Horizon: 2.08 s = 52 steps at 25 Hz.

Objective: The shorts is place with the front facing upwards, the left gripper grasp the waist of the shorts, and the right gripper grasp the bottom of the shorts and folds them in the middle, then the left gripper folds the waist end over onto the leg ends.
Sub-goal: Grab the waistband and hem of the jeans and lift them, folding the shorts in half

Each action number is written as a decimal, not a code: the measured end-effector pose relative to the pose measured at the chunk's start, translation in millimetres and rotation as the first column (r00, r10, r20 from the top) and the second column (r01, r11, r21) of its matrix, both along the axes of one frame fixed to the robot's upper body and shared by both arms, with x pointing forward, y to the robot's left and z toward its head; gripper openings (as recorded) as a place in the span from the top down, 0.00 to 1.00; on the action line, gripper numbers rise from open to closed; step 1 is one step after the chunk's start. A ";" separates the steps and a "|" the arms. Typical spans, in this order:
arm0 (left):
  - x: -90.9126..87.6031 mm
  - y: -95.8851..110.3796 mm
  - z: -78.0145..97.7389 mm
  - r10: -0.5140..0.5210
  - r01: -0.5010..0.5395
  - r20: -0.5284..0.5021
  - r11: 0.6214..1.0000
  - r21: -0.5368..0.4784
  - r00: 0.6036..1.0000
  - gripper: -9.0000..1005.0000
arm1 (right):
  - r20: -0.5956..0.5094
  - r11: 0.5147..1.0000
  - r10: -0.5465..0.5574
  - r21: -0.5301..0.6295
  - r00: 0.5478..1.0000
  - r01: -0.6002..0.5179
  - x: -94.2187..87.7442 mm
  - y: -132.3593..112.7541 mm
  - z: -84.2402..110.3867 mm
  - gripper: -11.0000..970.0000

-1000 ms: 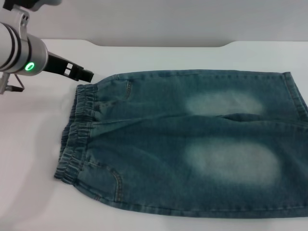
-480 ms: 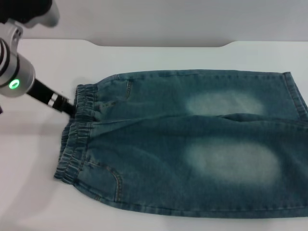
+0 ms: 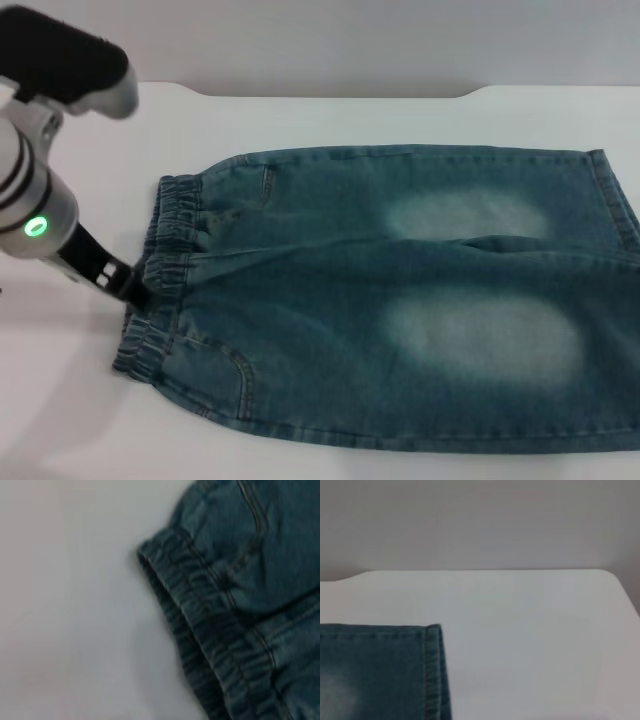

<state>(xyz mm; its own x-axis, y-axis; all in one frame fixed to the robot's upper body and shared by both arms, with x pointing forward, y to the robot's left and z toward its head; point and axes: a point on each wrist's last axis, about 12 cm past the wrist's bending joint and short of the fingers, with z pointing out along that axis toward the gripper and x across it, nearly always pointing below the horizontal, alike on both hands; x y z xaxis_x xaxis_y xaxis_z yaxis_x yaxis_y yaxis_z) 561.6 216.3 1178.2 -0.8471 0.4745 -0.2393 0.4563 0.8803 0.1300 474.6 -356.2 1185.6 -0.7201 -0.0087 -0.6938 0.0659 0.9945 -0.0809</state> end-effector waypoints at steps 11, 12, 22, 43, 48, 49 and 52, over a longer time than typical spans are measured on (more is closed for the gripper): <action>-5.4 -27.0 -9.0 -0.021 0.022 -0.088 1.000 0.001 0.996 0.16 | 0.019 0.998 0.003 -0.056 1.000 -0.002 9.7 -2.1 -12.8 0.29; -5.8 -28.8 -8.9 -0.025 0.025 -0.091 1.000 -0.005 0.995 0.16 | 0.021 0.998 0.003 -0.059 1.000 -0.001 10.2 -2.4 -13.5 0.29; -8.7 -33.0 -10.0 -0.027 0.029 -0.106 1.000 0.010 0.994 0.16 | 0.022 0.997 -0.010 -0.070 1.000 0.012 5.9 -6.9 -17.3 0.29; -3.8 -27.9 -25.9 -0.008 0.010 -0.139 1.000 0.017 0.990 0.17 | 0.007 0.998 0.036 -0.061 0.999 -0.035 8.8 5.6 -22.5 0.29; -3.8 -26.0 -30.2 -0.002 0.007 -0.155 0.999 0.031 0.988 0.17 | 0.000 0.997 0.049 -0.058 0.999 -0.049 9.3 10.4 -24.4 0.29; -3.7 -25.4 -31.0 0.000 0.005 -0.158 0.999 0.033 0.987 0.17 | -0.001 0.997 0.051 -0.057 0.999 -0.051 9.4 11.0 -24.7 0.29; -3.2 -25.0 -32.9 0.002 0.004 -0.163 0.999 0.034 0.987 0.17 | -0.001 0.997 0.053 -0.056 0.999 -0.053 9.8 11.9 -24.8 0.29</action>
<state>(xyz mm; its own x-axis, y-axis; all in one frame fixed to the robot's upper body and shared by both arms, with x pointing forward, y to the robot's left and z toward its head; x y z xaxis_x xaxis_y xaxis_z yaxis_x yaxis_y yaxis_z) 558.4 191.2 1145.4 -0.8731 0.4807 -0.0811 0.4746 0.8762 0.0840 484.4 -344.3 1160.8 -0.7172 -0.0854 -0.6916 0.0135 0.9906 -0.1364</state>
